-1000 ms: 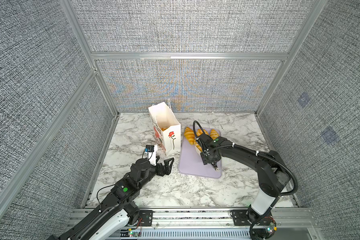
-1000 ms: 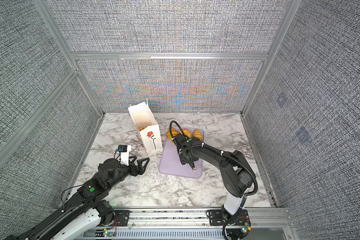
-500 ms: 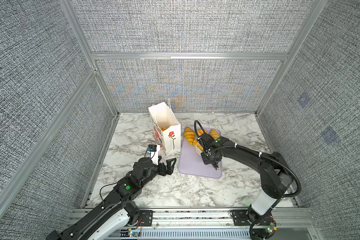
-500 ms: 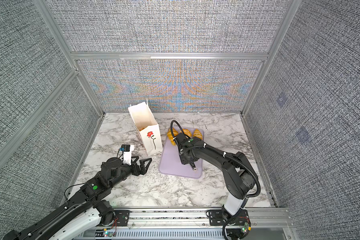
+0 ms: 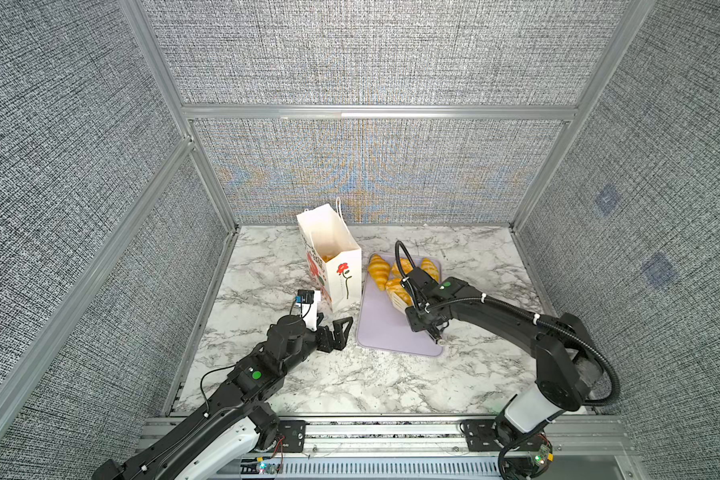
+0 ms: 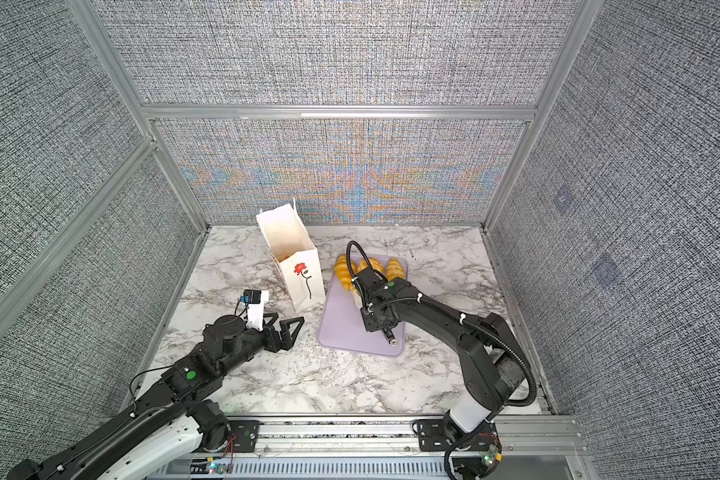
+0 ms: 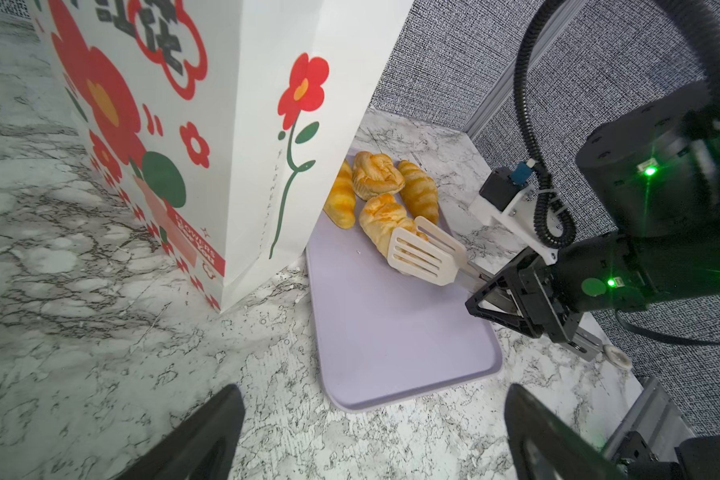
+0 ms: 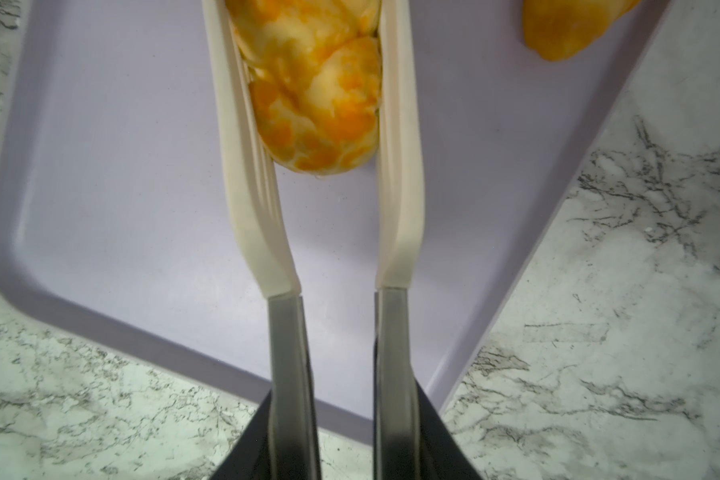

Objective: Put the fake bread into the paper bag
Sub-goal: 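Squeeze the tongs shut on the twist bun with the right gripper, then lift the twist bun with the tongs and carry it over the bag opening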

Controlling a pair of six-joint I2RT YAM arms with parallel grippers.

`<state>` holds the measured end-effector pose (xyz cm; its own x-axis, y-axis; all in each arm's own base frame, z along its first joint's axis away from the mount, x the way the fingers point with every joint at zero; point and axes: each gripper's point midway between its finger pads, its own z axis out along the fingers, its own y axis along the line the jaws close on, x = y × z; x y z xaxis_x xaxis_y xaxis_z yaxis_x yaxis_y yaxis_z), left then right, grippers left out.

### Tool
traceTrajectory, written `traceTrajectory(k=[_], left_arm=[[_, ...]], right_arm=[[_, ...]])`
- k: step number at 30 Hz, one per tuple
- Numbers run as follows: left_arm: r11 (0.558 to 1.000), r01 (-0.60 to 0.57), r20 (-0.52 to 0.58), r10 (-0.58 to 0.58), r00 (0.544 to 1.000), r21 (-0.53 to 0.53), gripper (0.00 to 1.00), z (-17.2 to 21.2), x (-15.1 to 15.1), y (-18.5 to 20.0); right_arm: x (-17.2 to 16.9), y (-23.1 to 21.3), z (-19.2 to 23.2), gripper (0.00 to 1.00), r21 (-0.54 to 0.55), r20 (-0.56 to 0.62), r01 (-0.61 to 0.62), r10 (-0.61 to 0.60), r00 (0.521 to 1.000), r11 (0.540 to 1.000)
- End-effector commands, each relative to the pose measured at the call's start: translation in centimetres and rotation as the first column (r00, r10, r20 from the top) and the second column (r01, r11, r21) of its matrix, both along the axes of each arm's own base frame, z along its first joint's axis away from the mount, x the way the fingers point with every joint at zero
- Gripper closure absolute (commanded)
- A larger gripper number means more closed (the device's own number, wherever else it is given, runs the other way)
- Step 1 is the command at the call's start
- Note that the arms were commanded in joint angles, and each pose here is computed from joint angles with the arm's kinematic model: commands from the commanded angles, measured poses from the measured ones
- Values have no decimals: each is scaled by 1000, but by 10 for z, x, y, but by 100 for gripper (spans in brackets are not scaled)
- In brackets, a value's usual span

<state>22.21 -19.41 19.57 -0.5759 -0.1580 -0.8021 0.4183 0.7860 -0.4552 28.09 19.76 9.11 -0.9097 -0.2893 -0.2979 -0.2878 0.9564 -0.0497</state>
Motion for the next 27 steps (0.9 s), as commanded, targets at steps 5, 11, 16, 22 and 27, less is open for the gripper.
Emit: traceTrajectory(k=[5, 11, 16, 22, 27], left_arm=[[1000, 0, 29, 0, 1000, -19, 1, 9, 2, -2], [1000, 3, 35, -2, 999, -17, 1, 13, 2, -2], [1000, 6, 38, -5, 999, -16, 1, 15, 2, -2], [1000, -2, 49, 3, 999, -7, 1, 19, 4, -1], [1000, -8, 57, 7, 998, 10, 1, 22, 5, 0]], right_arm=[[-4, 0, 6, 62, 26, 17, 16, -16, 1000, 1000], [-10, 3, 10, 62, 51, 29, 4, -5, 1000, 999], [-17, 7, 15, 62, 88, 42, 3, -7, 999, 996], [-22, 17, 24, 61, 125, 53, -14, 7, 999, 992], [-22, 25, 31, 62, 145, 67, -31, 21, 998, 989]])
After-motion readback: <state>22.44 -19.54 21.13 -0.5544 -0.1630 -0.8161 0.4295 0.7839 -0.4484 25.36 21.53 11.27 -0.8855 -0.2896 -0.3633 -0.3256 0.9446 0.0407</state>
